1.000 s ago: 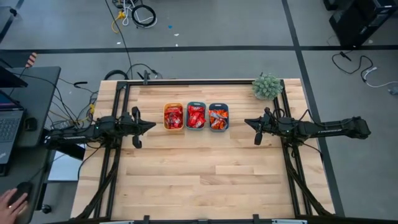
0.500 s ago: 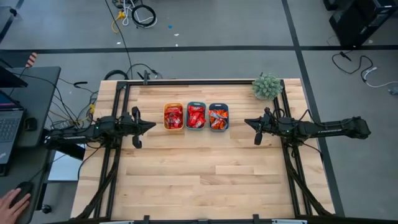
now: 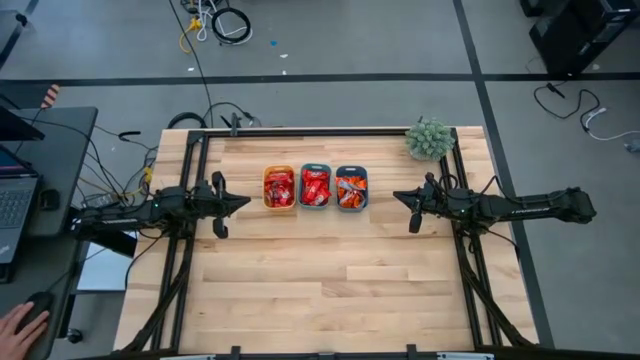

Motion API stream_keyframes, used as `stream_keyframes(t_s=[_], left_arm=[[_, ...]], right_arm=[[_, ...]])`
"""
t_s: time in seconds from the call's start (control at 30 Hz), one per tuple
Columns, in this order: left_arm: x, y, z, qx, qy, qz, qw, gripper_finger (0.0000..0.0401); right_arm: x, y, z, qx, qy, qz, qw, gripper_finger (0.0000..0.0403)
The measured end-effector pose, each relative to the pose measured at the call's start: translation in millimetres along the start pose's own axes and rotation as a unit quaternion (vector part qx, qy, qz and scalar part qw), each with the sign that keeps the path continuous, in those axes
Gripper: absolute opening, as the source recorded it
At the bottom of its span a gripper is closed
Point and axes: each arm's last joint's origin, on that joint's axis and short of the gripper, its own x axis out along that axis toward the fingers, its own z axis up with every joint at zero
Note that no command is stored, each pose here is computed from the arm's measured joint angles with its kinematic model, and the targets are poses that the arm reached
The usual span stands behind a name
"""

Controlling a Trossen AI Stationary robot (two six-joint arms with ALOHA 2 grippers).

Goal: Sort candy
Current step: Return to Home Position

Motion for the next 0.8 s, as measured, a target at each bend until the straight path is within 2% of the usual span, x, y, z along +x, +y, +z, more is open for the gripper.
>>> stream_keyframes(t_s=[0.8], left_arm=[[0.0, 0.0, -0.1, 0.0, 0.0, 0.0, 1.0, 0.0002]], right_arm=[[0.0, 0.0, 0.0, 0.0, 0.0, 0.0, 1.0, 0.0003]])
